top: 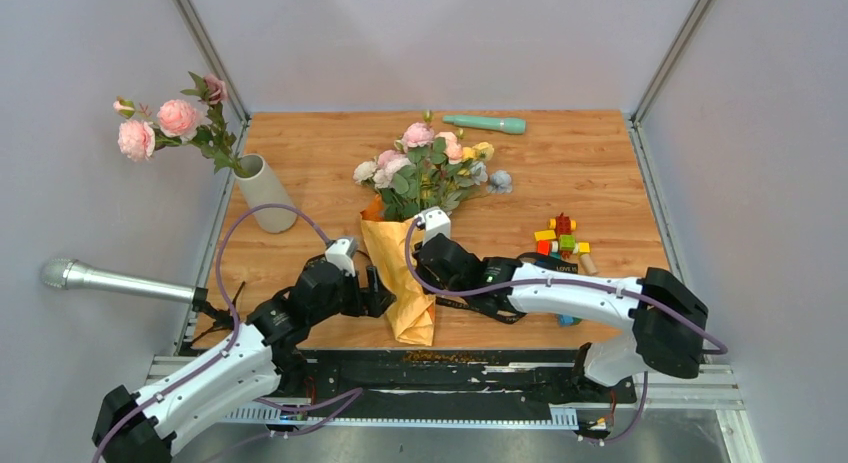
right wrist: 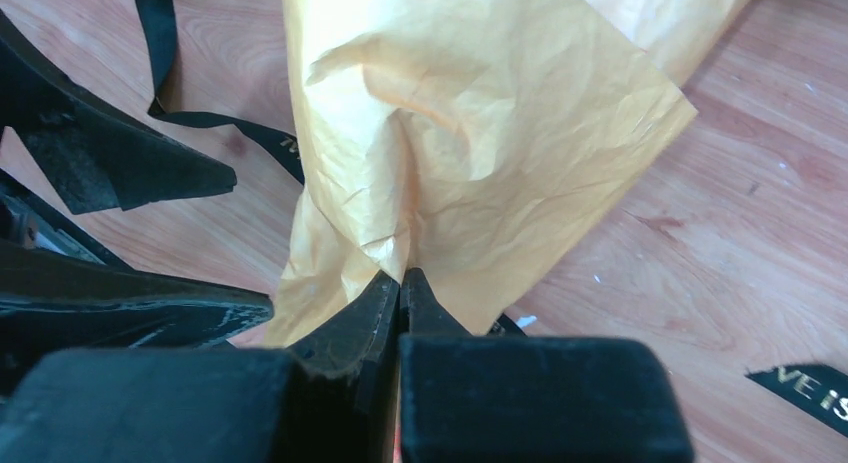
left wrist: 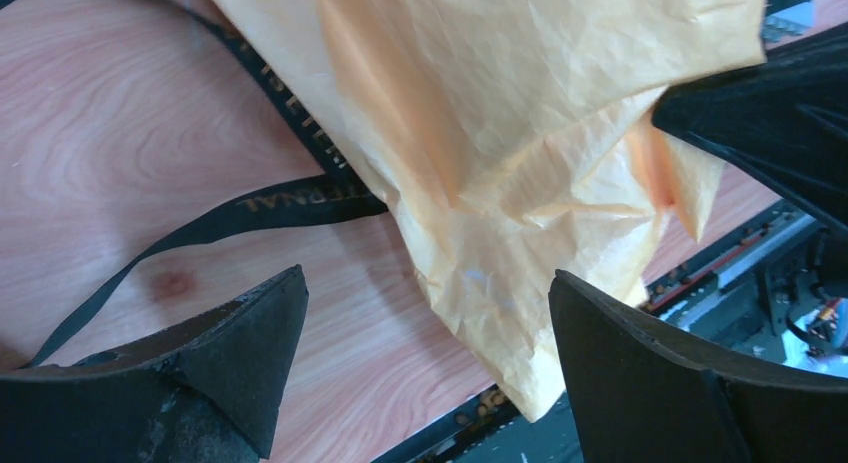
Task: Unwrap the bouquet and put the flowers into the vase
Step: Unfold the wrapping paper at the center of the board.
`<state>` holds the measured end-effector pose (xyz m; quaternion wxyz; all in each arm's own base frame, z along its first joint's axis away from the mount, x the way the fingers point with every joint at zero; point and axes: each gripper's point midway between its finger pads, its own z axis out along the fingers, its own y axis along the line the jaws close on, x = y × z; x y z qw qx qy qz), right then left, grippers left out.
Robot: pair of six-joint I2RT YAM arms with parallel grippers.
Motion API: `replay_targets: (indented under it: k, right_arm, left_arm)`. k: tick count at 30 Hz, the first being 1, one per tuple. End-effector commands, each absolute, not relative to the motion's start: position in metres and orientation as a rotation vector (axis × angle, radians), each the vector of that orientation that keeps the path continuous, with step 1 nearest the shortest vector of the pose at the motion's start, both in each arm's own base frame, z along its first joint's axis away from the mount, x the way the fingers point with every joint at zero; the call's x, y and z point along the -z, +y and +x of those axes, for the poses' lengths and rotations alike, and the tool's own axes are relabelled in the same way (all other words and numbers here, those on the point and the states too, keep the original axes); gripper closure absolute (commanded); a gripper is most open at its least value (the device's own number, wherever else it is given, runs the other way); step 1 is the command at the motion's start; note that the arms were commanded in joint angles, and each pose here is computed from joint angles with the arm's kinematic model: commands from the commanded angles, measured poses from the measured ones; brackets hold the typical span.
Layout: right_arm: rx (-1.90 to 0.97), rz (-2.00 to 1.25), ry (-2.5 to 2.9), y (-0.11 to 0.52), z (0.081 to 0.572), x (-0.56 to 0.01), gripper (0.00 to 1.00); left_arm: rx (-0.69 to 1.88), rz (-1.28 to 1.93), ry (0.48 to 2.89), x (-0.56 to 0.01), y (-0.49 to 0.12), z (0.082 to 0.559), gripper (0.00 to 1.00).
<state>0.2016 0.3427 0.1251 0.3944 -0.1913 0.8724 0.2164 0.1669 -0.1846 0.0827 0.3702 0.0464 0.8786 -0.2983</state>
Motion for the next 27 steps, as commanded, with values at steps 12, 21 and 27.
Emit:
replay_targets:
  k: [12, 21, 27]
  right_arm:
    - [-0.664, -0.648, 2.205, 0.426, 0.183, -0.124, 0.95]
    - [-0.708, -0.619, 2.125, 0.407, 0.181, -0.17, 0.48]
    - [-0.703, -0.518, 2.087, 0.366, 0.185, -0.193, 0.26]
  left_arm:
    - [0.578, -0.054, 2.202, -0.089, -0.139, 0.179, 0.04]
    - [0.659, 0.074, 2.154, -0.108, -0.151, 0.174, 0.05]
    - [0.686, 0.19, 2.098, -0.131, -0.161, 0.177, 0.06]
